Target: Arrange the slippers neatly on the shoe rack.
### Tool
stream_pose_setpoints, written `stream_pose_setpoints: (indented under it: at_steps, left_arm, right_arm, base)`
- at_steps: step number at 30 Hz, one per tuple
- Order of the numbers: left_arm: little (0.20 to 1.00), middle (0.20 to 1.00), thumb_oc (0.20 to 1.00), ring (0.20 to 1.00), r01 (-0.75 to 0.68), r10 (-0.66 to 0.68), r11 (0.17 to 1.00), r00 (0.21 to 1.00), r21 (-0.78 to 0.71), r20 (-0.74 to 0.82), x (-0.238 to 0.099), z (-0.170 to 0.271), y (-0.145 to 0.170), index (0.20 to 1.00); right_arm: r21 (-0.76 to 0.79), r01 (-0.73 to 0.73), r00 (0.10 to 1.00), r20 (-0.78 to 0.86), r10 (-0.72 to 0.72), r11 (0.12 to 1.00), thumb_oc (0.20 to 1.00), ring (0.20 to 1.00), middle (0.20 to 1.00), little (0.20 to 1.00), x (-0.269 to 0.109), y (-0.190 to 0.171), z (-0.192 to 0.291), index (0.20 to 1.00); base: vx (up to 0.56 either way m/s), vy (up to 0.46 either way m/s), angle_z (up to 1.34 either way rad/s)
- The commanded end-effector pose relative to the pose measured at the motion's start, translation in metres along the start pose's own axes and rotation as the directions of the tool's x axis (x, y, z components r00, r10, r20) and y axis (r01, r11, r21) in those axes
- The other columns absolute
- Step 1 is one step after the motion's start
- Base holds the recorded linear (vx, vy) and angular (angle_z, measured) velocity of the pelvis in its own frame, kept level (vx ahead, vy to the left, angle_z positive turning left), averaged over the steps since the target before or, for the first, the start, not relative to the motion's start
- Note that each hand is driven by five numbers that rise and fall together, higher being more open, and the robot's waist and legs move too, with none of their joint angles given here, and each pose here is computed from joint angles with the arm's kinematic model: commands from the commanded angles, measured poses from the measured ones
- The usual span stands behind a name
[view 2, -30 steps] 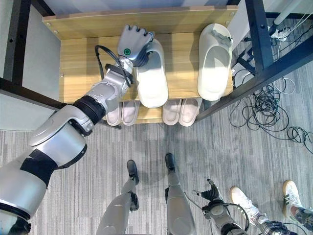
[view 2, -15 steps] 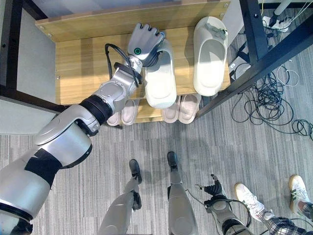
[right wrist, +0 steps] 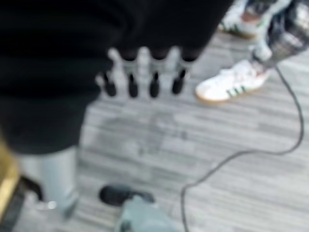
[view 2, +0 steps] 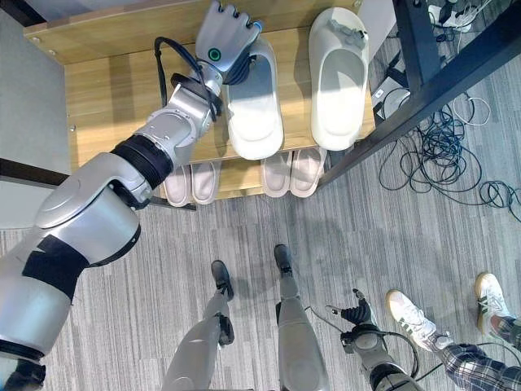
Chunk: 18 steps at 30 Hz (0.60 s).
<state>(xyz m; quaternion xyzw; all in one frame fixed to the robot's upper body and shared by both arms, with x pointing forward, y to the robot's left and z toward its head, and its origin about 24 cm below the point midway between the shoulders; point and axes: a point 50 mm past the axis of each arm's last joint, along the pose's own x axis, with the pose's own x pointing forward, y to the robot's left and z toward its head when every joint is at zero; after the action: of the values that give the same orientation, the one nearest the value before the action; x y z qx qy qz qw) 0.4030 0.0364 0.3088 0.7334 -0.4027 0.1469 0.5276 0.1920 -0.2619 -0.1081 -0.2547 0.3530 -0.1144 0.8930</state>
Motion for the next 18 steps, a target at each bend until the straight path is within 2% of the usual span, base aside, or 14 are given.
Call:
stream_pose_setpoints:
  at_steps: [1, 2, 5, 18]
  left_arm:
    - [0.225, 0.225, 0.225, 0.225, -0.129, 0.132, 0.991, 0.985, 0.037, -0.113, 0.031, -0.027, 0.046, 0.225]
    - [0.200, 0.200, 0.200, 0.200, -0.132, 0.135, 0.991, 0.984, 0.028, -0.120, 0.032, -0.024, 0.048, 0.200]
    - [0.200, 0.200, 0.200, 0.200, -0.141, 0.145, 0.989, 0.983, 0.042, -0.113, 0.036, -0.023, 0.054, 0.200]
    - [0.200, 0.200, 0.200, 0.200, -0.128, 0.148, 0.980, 0.980, 0.153, -0.133, 0.037, -0.052, 0.062, 0.200]
  right_arm:
    - [-0.027, 0.051, 0.998, 0.050, -0.050, 0.998, 1.000, 1.000, 1.000, 1.000, 0.009, -0.020, 0.016, 1.000]
    - [-0.015, 0.055, 0.996, 0.064, -0.054, 0.998, 1.000, 1.000, 1.000, 1.000, 0.010, -0.021, 0.019, 1.000]
    - [-0.006, 0.052, 0.992, 0.114, -0.051, 0.999, 1.000, 1.000, 1.000, 1.000, 0.011, -0.022, 0.030, 1.000]
    - [-0.044, 0.039, 0.994, 0.108, -0.034, 0.998, 1.000, 1.000, 1.000, 1.000, 0.011, -0.023, 0.027, 1.000]
  base:
    - [0.00, 0.000, 0.00]
    - [0.00, 0.000, 0.00]
    - [0.00, 0.000, 0.00]
    - [0.00, 0.002, -0.06]
